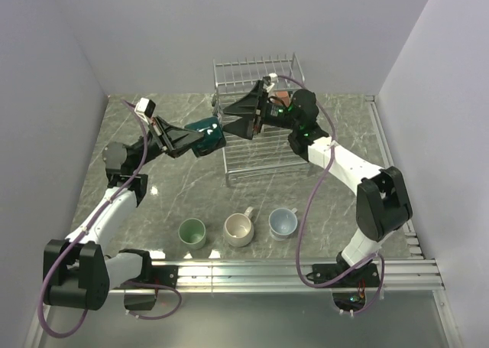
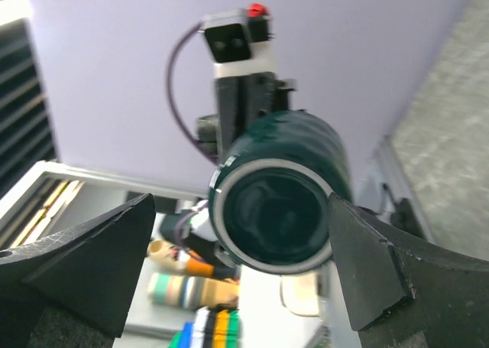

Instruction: Load the cups into the dish rack

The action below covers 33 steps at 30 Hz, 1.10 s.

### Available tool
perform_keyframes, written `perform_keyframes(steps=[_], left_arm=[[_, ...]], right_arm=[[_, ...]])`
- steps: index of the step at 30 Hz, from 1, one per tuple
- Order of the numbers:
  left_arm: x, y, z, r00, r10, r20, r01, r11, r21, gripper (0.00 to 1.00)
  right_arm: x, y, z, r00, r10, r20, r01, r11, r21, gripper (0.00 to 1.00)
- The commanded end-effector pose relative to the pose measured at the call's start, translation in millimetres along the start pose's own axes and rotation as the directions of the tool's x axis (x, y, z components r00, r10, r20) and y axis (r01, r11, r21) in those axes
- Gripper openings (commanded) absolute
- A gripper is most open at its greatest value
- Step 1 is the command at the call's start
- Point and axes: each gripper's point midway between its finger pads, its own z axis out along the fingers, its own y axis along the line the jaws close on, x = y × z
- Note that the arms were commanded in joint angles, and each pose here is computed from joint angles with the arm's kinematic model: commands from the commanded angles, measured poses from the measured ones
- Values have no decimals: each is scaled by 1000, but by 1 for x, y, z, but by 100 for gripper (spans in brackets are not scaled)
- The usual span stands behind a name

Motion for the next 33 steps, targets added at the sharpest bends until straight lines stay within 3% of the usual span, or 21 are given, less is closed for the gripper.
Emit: perform_keyframes(steps=[1,9,13,16,21,25,33], left_arm=[[1,-35,2,993,121,10,-122,987,109,0],[-5,-43,9,987,158,-3,-157,981,111,0],[-8,-38,16,982,190,-26,-188,981,48,0],[-6,-32,20,977,204,-60,-204,979,8,0],[-4,-31,21,978,200,-58,-199,980,23,0],[-6,-31,20,976,212,-44,-211,977,18,0],[-4,-33,18,980,199,-27,-197,978,66,1]], right_arm=[[13,22,4,998,20,-62,-27,994,-110,100],[21,-20,5,995,-19,-103,32,991,127,100],[17,-61,-3,996,-21,-81,46,948,316,100],[17,-66,-5,993,-42,-113,81,927,367,100],[21,-50,1,991,-22,-135,60,957,284,100],[23,-20,10,991,21,-135,-4,992,124,100],[25,-19,13,985,95,-145,-82,992,93,100]])
